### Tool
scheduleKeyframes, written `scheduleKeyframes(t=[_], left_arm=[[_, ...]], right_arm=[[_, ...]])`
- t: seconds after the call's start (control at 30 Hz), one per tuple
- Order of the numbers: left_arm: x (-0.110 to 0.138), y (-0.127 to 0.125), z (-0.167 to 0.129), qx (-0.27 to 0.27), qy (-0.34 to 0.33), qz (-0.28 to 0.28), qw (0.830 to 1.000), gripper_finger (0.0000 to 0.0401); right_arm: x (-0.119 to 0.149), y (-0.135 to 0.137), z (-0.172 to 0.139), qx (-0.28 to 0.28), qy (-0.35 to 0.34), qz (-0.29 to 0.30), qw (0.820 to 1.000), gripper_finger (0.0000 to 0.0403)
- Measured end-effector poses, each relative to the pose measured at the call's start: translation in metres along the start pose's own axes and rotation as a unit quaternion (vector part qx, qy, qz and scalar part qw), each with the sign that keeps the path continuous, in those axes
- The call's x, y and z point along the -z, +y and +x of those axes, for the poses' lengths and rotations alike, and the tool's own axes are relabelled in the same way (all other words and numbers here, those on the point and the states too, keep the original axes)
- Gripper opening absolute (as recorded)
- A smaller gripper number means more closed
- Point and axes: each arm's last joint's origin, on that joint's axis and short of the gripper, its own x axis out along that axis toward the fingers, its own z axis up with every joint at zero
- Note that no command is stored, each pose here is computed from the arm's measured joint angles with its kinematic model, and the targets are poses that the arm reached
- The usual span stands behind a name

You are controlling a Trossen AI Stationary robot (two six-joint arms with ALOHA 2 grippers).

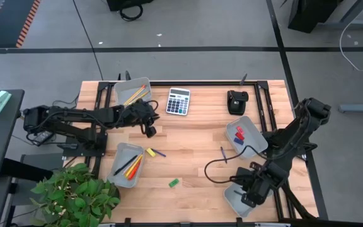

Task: Sort crayons/erasers/pens/pencils in bins
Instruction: Put the green crayon into the bottom right gray bin, then put the right blue crayon into the bottom right gray bin

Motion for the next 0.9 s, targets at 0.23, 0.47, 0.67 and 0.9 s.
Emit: scheduleKeyframes(t=[0.23,0.47,0.67,0.9], left_arm=[[0.000,-0.017,-0.005,0.032,-0.012,0.012,0.999,0.0052],[-0.002,-0.030,-0.009,0.056,-0.029,-0.002,0.998,0.0056],[0.001,-0.046,-0.016,0.088,-0.027,-0.027,0.995,0.0066],[0.008,-0.073,-0.029,0.142,-0.019,-0.052,0.988,0.0071]], right_arm=[[0.013,0.003,0.000,0.001,-0.007,0.036,0.999,0.0039],[0.024,0.004,-0.001,-0.001,-0.036,0.066,0.997,0.0074],[0.023,0.004,-0.002,-0.001,-0.057,0.075,0.996,0.0120],[-0.017,0.002,-0.008,0.013,-0.101,0.063,0.993,0.0135]])
